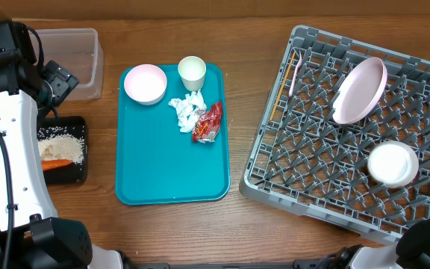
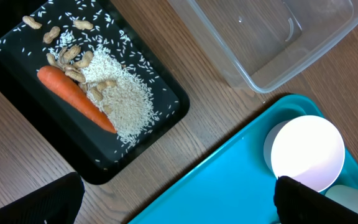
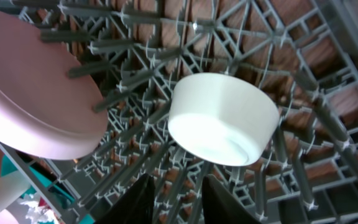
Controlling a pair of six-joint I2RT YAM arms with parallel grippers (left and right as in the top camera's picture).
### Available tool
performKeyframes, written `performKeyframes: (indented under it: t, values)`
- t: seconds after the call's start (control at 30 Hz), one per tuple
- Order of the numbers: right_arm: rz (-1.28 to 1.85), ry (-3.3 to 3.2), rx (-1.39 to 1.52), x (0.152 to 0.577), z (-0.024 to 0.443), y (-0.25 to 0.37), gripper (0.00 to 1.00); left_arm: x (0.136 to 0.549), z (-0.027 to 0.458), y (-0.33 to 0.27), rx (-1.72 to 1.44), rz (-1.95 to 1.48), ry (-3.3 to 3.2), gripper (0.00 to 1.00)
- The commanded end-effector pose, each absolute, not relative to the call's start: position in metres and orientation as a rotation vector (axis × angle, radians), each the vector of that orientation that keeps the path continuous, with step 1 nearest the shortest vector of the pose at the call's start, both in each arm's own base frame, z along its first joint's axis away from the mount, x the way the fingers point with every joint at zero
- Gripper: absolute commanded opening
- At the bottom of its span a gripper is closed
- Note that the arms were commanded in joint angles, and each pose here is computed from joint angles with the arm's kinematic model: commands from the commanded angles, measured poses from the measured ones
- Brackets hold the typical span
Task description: Sort waste into correct bins and load items into the dishwasher rack
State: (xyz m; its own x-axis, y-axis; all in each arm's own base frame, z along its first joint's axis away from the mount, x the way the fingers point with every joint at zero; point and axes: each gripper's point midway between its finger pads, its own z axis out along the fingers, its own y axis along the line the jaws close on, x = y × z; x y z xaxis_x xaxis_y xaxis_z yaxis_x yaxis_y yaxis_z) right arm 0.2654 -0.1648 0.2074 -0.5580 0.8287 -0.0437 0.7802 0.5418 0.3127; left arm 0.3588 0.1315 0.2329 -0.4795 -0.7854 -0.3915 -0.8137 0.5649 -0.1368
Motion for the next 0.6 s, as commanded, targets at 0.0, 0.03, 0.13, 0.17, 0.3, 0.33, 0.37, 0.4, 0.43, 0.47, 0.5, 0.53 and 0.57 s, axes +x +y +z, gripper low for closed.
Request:
performKeyframes:
  t: [0.0,0.03,0.13,0.17,0.3,0.33,0.37,0.4,0.43,0.47,0.5,0.53,0.57]
  values:
    - [0.446,2.629,1.181,0.277,0.225,-0.137,0.33,0.359,0.231,0.132,-1.288,0.113,2.396,1.00]
    - [0.451,2.657,1.146,0.279,0.225,-0.129,0.35,0.359,0.231,0.132,-1.288,0.113,2.396,1.00]
    - [0.462,2.751,0.976,0.289,0.224,-0.096,0.43,0.359,0.231,0.132,-1.288,0.113,2.396,1.00]
    - [0.466,2.776,0.919,0.293,0.224,-0.084,0.49,0.359,0.231,0.132,-1.288,0.113,2.396,1.00]
    - [0.488,2.854,0.639,0.311,0.225,-0.024,1.00,0.359,0.231,0.132,-1.288,0.113,2.396,1.00]
    - [0.497,2.868,0.570,0.314,0.226,-0.007,1.00,0.359,0.231,0.132,-1.288,0.113,2.396,1.00]
    - [0.504,2.875,0.534,0.316,0.226,0.005,1.00,0.359,0.231,0.132,-1.288,0.113,2.396,1.00]
    - [0.517,2.881,0.482,0.319,0.227,0.025,1.00,0.359,0.231,0.132,-1.288,0.113,2.396,1.00]
    - [0.521,2.885,0.441,0.321,0.227,0.041,1.00,0.359,0.231,0.132,-1.288,0.113,2.396,1.00]
    - [0.502,2.888,0.428,0.322,0.226,0.051,1.00,0.359,0.231,0.132,-1.288,0.113,2.396,1.00]
    - [0.414,2.884,0.447,0.325,0.223,0.065,1.00,0.359,0.231,0.132,-1.288,0.113,2.396,1.00]
    - [0.360,2.876,0.471,0.326,0.221,0.069,1.00,0.359,0.231,0.132,-1.288,0.113,2.396,1.00]
    - [0.279,2.861,0.506,0.326,0.219,0.075,1.00,0.359,0.231,0.132,-1.288,0.113,2.396,1.00]
